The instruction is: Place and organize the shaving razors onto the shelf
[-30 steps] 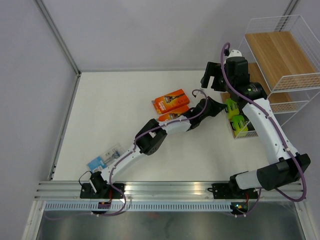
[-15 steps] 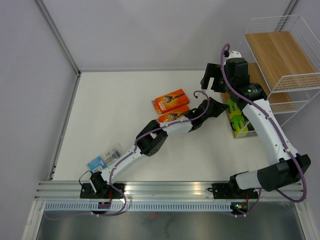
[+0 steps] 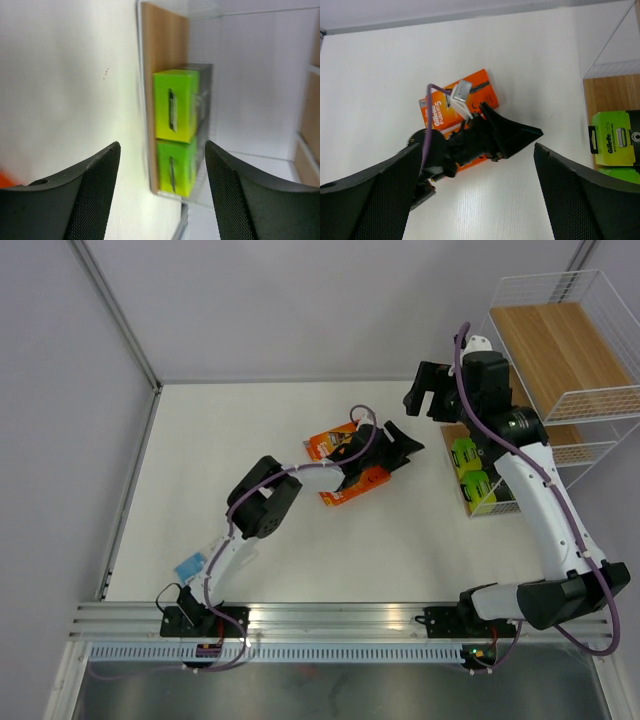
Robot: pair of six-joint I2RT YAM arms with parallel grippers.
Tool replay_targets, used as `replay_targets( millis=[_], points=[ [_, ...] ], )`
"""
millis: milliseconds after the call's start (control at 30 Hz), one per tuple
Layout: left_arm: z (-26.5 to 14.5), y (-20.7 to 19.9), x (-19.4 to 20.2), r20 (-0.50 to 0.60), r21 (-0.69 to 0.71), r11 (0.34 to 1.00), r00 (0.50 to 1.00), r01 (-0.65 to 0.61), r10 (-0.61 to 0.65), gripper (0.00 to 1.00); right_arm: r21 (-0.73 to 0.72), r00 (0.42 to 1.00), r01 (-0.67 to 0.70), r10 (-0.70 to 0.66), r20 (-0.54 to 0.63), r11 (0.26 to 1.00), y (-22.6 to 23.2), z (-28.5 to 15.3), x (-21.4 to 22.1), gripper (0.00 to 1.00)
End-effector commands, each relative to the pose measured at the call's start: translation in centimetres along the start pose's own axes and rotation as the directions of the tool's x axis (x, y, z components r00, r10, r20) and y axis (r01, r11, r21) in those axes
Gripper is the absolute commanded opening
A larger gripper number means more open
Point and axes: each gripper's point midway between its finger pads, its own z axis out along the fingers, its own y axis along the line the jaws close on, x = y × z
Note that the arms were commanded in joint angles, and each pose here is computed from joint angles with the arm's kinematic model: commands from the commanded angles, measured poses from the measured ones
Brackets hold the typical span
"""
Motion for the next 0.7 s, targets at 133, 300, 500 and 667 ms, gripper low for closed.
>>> replay_targets(
  millis=[133,300,500,667],
  points=[
    [-11.4,-5.7,-4.7,-0.047,0.180,0.977,0.991,-0.116,0.126,0.75,-0.056,0.997,0.013,-0.009,0.072,0.998,1.1,-3.7,-2.1,0.98],
    [-18.3,-2.0,-7.5,-0.041,0.041,0.986,0.986,-0.161,0.163,0.86,-0.156,0.999,-0.033,0.036,0.016,0.987,2.3,-2.7,1.0,0.98],
    [-25.4,3.8,-9.4,-0.009,-0.164,0.969,0.983,-0.183,0.184,0.99,-0.244,0.997,-0.065,0.076,0.035,0.967,3.1,-0.9,3.1,0.98],
    [-29.3,7.2,-7.7,0.007,-0.222,0.966,0.990,-0.135,0.140,0.93,-0.252,0.998,-0.059,0.049,-0.048,0.966,2.8,2.7,8.7,0.98]
  ],
)
